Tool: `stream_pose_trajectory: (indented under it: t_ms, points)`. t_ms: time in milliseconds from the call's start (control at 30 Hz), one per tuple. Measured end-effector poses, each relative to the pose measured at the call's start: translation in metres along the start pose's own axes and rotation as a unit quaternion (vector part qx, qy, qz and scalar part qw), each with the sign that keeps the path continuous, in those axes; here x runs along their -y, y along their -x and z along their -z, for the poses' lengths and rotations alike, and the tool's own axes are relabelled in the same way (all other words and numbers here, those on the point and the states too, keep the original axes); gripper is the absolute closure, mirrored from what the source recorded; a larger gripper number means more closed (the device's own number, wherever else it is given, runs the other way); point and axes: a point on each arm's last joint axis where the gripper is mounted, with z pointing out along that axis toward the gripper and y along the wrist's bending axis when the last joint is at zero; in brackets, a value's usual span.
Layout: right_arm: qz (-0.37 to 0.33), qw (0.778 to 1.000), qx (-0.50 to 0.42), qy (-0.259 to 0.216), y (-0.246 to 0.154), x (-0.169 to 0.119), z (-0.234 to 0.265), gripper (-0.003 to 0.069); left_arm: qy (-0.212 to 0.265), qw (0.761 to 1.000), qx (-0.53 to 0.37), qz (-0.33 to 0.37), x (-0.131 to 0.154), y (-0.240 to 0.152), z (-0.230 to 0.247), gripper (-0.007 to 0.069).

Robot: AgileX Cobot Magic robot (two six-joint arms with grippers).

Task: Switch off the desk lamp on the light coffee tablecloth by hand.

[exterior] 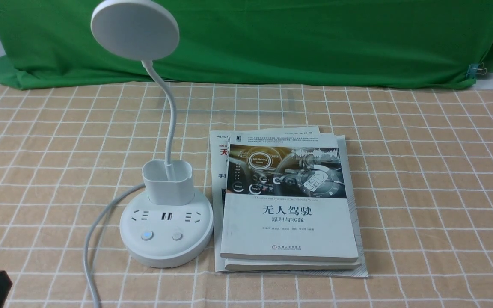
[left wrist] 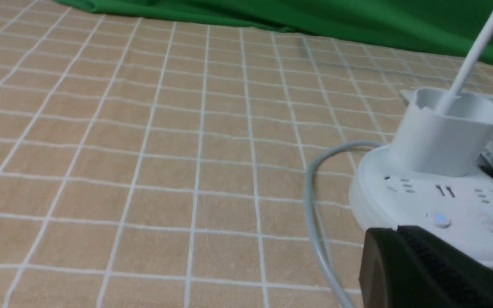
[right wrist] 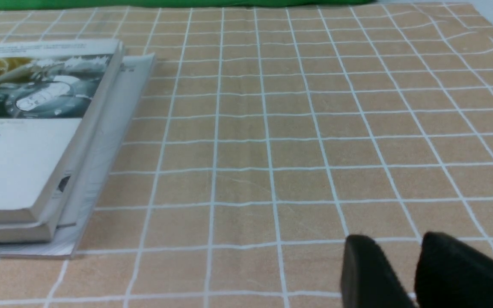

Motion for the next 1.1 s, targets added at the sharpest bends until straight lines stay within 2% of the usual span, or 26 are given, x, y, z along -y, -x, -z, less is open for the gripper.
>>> stream_pose_trajectory:
  t_ms: [1100]
  points:
    - [0.0, 1.0, 0.0, 0.0, 0.0, 0.0, 0.0, 0.0416, -0.008, 1.0, -0.005, 0.014, 0.0013, -0.0065, 0.0087, 0.0629]
